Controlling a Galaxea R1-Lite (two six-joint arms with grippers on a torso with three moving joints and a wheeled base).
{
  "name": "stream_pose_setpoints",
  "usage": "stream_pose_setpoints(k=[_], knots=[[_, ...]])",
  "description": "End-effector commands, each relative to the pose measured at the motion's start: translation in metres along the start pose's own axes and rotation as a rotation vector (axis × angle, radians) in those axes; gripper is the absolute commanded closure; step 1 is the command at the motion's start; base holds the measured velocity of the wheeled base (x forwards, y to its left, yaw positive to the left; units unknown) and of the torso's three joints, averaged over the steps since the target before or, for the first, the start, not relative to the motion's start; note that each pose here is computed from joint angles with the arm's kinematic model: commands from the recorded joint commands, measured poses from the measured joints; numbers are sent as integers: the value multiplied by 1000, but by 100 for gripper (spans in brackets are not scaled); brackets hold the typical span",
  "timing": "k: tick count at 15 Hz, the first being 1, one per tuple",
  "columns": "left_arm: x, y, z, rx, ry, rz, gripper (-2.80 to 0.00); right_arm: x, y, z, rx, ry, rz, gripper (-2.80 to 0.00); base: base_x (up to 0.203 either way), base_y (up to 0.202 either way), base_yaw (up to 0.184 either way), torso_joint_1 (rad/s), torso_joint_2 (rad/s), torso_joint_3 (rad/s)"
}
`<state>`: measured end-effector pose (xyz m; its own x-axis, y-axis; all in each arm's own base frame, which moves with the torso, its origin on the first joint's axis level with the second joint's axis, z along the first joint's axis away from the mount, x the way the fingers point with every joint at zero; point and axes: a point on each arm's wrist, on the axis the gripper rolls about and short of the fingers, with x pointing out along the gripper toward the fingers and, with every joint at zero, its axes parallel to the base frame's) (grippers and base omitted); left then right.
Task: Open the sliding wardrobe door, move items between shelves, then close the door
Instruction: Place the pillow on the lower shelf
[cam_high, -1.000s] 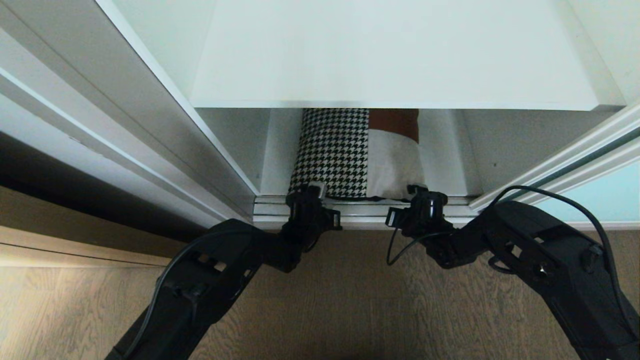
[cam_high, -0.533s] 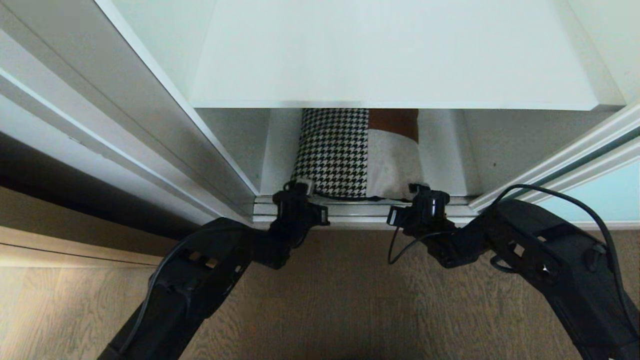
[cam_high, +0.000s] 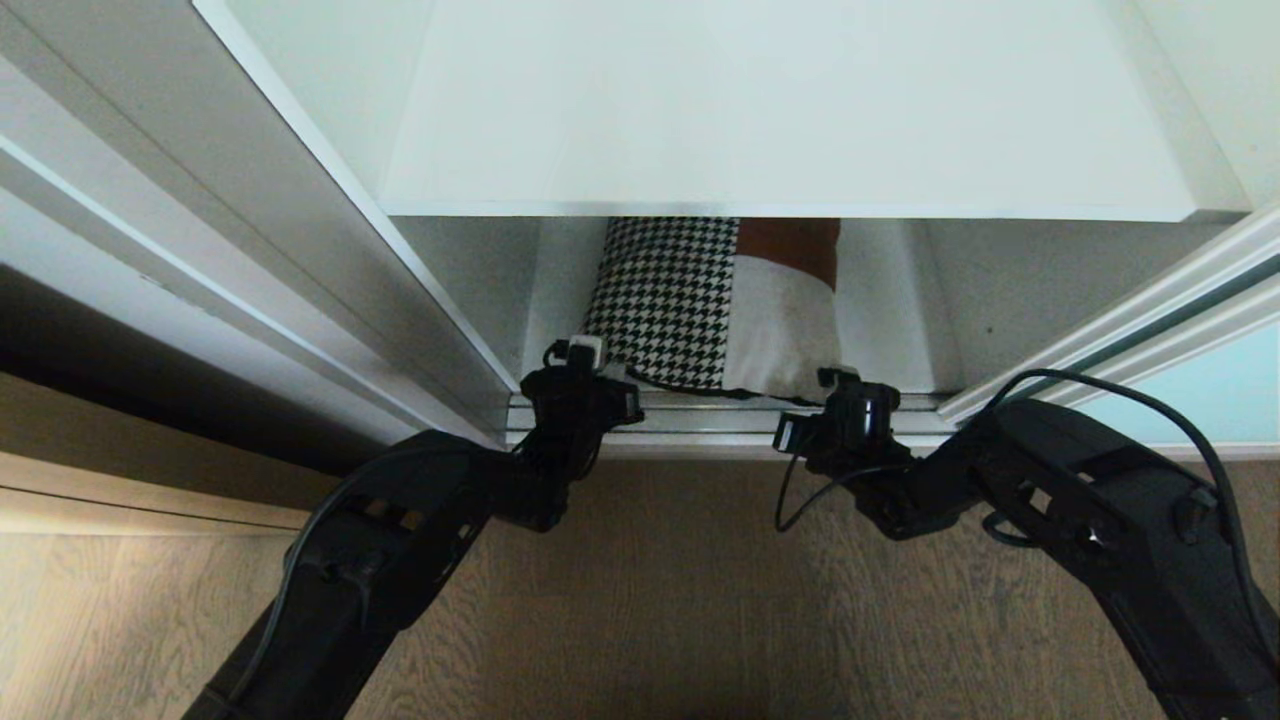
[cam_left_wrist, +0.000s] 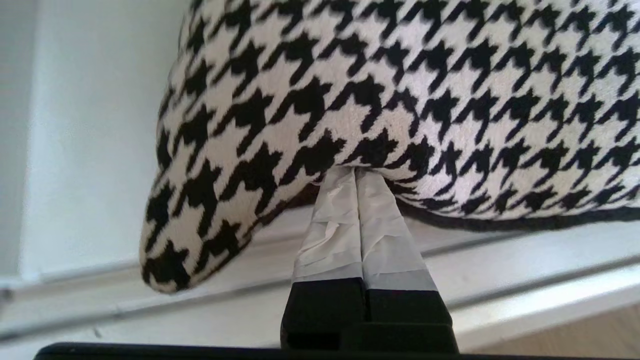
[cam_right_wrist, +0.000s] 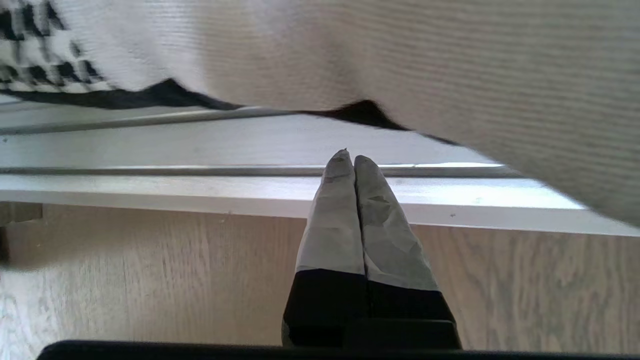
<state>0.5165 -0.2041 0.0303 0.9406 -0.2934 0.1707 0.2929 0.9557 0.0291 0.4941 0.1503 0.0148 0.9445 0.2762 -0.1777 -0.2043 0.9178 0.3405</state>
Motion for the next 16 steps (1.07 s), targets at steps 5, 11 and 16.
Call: stream_pose_setpoints(k=[5, 11, 16], knots=[[-7, -8, -3, 17, -40, 15, 0, -4, -1, -4, 2, 0, 2, 0, 0, 0, 0, 0, 0, 0], [-44, -58, 28, -23, 59, -123, 0, -42, 6, 16, 2, 2, 5, 0, 0, 0, 0, 0, 0, 0], [-57, -59, 80, -22, 55, 10, 0, -100, 14, 27, -1, 10, 11, 0, 0, 0, 0, 0, 0, 0]])
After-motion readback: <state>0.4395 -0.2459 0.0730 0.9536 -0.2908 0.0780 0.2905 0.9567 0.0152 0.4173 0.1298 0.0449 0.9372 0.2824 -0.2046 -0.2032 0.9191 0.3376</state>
